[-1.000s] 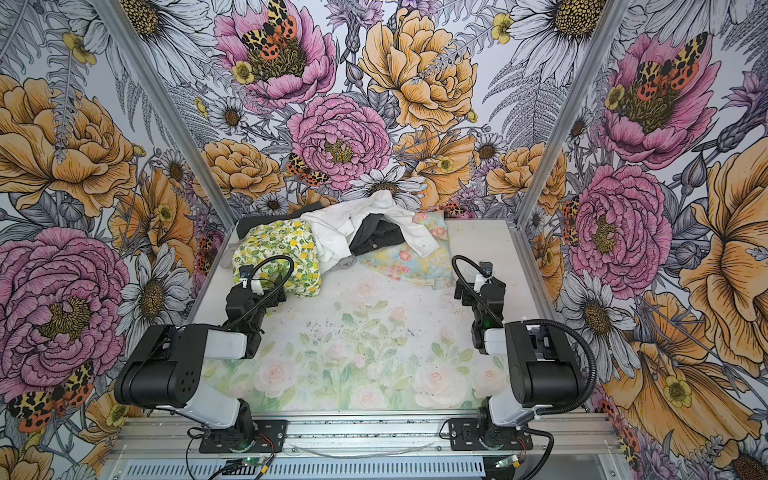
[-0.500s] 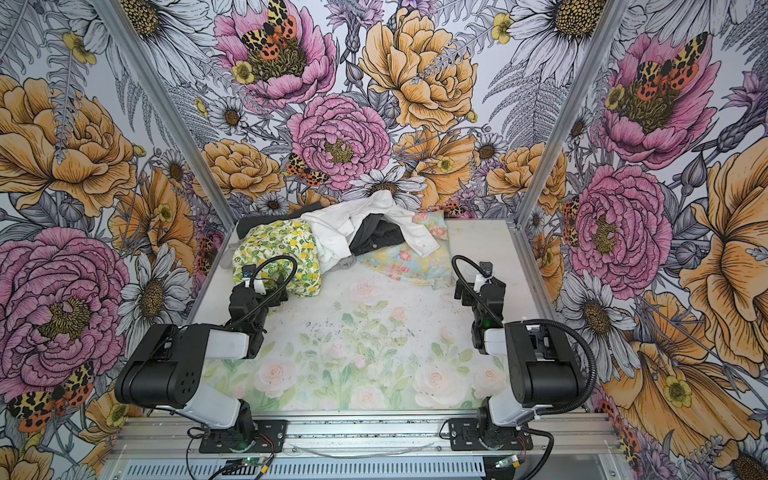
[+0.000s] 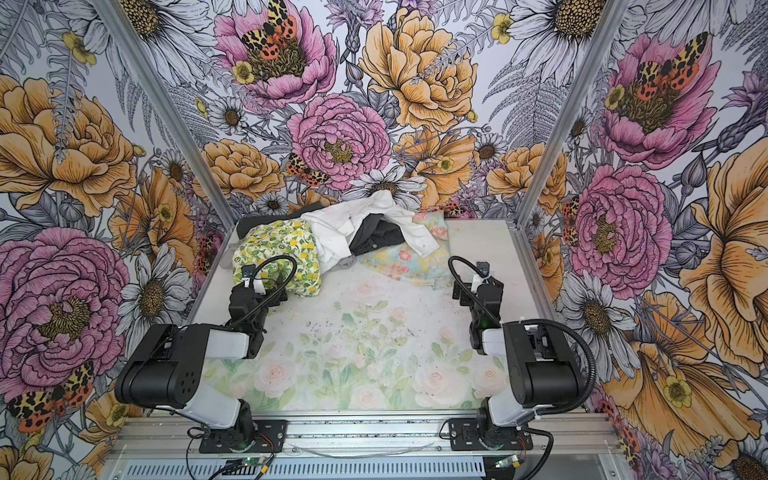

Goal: Pick out a specific cloth from the pile

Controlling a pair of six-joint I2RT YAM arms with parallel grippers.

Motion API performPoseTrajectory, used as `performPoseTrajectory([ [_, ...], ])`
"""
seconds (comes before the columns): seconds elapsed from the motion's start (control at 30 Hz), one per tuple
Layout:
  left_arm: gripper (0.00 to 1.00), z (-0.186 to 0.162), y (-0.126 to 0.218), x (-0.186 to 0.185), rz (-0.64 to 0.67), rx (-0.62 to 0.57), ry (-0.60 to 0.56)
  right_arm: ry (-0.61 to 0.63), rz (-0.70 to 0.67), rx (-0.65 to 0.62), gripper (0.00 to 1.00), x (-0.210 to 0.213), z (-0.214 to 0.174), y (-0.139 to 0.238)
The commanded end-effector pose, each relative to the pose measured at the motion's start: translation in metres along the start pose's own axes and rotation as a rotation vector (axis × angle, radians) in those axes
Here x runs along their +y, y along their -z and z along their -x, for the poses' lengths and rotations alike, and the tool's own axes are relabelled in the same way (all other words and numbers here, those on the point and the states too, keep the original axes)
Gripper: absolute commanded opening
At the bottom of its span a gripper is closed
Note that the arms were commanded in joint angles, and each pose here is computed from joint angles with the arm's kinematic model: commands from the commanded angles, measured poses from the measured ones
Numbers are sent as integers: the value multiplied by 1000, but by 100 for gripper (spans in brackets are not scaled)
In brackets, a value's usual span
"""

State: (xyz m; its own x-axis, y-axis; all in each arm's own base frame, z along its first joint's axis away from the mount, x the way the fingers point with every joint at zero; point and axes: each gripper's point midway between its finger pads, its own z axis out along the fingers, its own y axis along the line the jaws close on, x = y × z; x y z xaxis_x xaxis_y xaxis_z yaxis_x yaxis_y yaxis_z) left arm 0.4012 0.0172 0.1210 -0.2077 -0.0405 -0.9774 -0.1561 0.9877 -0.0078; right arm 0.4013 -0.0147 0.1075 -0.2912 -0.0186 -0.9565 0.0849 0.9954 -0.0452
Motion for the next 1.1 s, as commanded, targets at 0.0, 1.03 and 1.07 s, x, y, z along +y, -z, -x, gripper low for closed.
performPoseTrajectory([
  [0.0, 99, 10, 0, -1, 6, -37, -11, 9, -13, -33, 99, 0, 8, 3],
  [1.03, 99, 19, 0, 8, 76, -32, -4, 157, -45, -27, 100, 25, 34, 20],
  [1.07, 99, 22, -1, 8, 88, -23, -9, 160, -44, -32, 100, 27, 35, 21],
])
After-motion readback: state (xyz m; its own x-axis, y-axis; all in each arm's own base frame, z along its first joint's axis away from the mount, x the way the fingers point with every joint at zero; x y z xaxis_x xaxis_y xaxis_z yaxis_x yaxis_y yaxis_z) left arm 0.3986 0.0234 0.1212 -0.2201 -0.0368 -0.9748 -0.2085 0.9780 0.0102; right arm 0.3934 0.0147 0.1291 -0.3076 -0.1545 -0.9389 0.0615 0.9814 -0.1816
